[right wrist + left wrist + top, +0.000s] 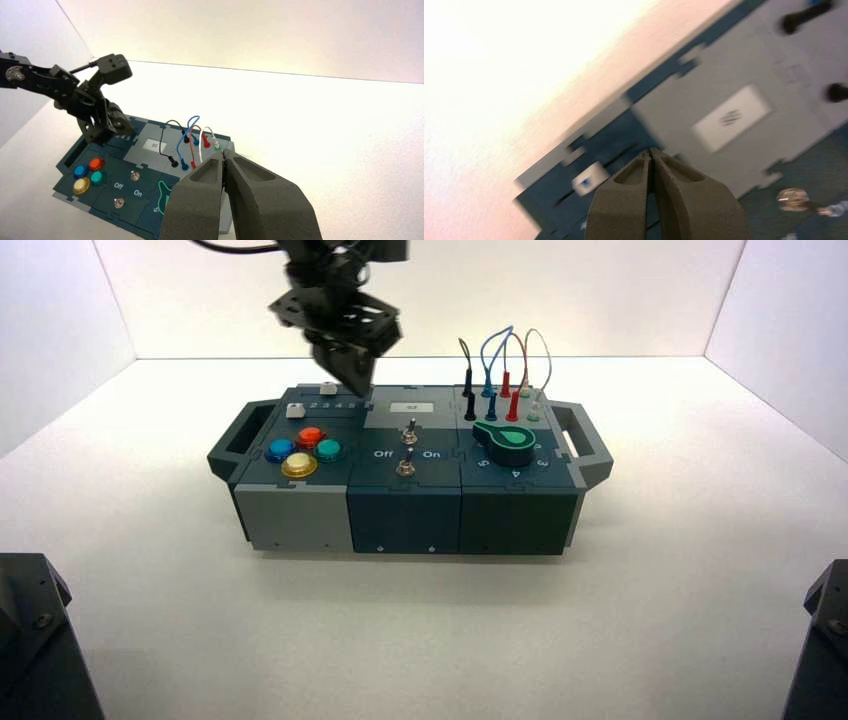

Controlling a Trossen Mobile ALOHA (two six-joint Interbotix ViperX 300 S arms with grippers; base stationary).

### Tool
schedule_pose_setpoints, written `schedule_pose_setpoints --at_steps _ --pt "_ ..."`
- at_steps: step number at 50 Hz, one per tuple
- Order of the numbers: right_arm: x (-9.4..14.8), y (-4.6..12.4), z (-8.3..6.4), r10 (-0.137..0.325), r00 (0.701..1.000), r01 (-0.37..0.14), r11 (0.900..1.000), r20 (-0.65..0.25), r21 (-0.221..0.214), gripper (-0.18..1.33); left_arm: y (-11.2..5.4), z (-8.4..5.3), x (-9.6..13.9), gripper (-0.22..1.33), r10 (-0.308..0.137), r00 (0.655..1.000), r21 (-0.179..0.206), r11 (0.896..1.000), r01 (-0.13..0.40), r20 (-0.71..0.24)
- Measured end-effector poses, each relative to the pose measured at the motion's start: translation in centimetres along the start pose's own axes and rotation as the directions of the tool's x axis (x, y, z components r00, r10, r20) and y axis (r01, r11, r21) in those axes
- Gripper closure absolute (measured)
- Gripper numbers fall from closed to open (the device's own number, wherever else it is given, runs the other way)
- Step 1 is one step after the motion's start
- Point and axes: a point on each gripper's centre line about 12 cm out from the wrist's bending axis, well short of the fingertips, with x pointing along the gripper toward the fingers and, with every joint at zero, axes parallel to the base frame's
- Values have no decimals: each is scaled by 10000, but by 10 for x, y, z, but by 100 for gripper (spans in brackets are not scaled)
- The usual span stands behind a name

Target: Move the top slider to position 3.

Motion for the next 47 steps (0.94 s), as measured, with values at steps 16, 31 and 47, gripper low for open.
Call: schedule_pose_setpoints --at_steps 16,31,47 --pt "0 0 0 -2 10000 2 10000 -30 1 129 -5 13 -18 128 -46 9993 92 9999 43 376" --pt "8 -1 -4 -43 9990 46 10000 -440 55 129 -6 28 -71 128 68 9859 -283 9996 -21 1673" --pt "9 0 -5 3 9983 7 9999 -576 172 129 -8 21 -76 128 8 9862 -477 9988 72 1653"
